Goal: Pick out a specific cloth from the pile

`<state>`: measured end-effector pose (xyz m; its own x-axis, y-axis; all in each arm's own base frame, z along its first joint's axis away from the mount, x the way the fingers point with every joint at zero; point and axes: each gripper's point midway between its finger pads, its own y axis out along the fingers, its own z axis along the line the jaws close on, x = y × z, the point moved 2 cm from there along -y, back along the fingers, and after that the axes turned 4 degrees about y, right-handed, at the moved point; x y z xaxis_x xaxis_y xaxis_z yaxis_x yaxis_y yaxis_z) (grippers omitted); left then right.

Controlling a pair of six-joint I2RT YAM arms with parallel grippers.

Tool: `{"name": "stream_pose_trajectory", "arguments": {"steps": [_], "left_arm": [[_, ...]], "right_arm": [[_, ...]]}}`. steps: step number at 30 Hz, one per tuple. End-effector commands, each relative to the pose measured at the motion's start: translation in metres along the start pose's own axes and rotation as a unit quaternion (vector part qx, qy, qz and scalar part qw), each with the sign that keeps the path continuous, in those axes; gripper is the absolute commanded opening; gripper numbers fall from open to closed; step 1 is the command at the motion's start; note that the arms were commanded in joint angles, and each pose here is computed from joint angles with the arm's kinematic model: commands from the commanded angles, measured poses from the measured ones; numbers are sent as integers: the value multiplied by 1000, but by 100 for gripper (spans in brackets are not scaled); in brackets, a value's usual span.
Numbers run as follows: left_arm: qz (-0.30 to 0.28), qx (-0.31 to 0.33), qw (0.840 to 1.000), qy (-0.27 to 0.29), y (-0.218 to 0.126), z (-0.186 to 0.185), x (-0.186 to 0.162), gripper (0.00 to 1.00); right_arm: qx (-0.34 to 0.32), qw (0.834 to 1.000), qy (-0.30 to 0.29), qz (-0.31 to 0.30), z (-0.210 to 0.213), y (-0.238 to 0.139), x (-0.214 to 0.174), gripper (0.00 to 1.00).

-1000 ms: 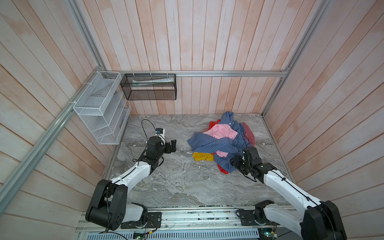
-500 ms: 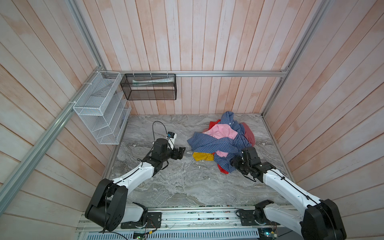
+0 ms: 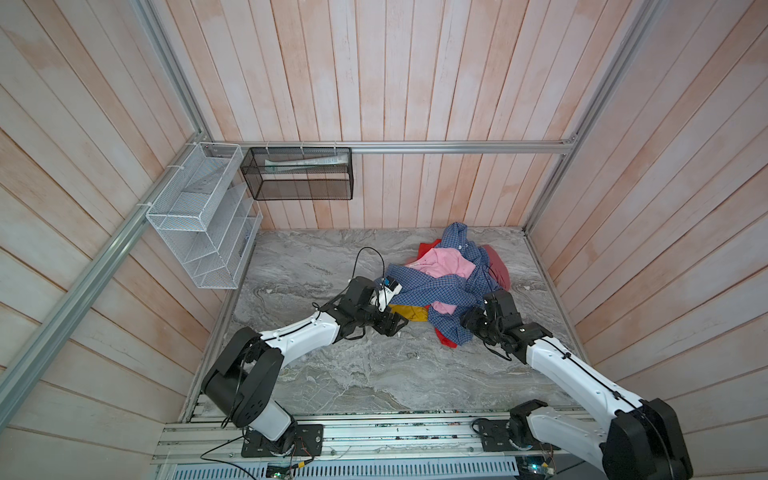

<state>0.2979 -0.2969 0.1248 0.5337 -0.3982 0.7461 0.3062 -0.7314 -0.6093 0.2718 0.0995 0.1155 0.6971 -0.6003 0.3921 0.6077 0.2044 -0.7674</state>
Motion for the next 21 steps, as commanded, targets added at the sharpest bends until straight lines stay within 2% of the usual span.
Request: {"name": "stream_pose_trajectory", "arguments": {"steps": [1, 10, 21], "left_arm": [[14, 12, 1000, -3, 16, 6, 6, 71], [66, 25, 997, -39, 71, 23, -1, 57], [99, 47, 993, -46, 104, 27, -10, 57]], "right_arm": [[22, 999, -10, -22, 15, -9, 12, 61], [29, 999, -30, -30, 24, -13, 19, 61], [37, 998, -44, -37, 33, -12, 27, 62]]}}
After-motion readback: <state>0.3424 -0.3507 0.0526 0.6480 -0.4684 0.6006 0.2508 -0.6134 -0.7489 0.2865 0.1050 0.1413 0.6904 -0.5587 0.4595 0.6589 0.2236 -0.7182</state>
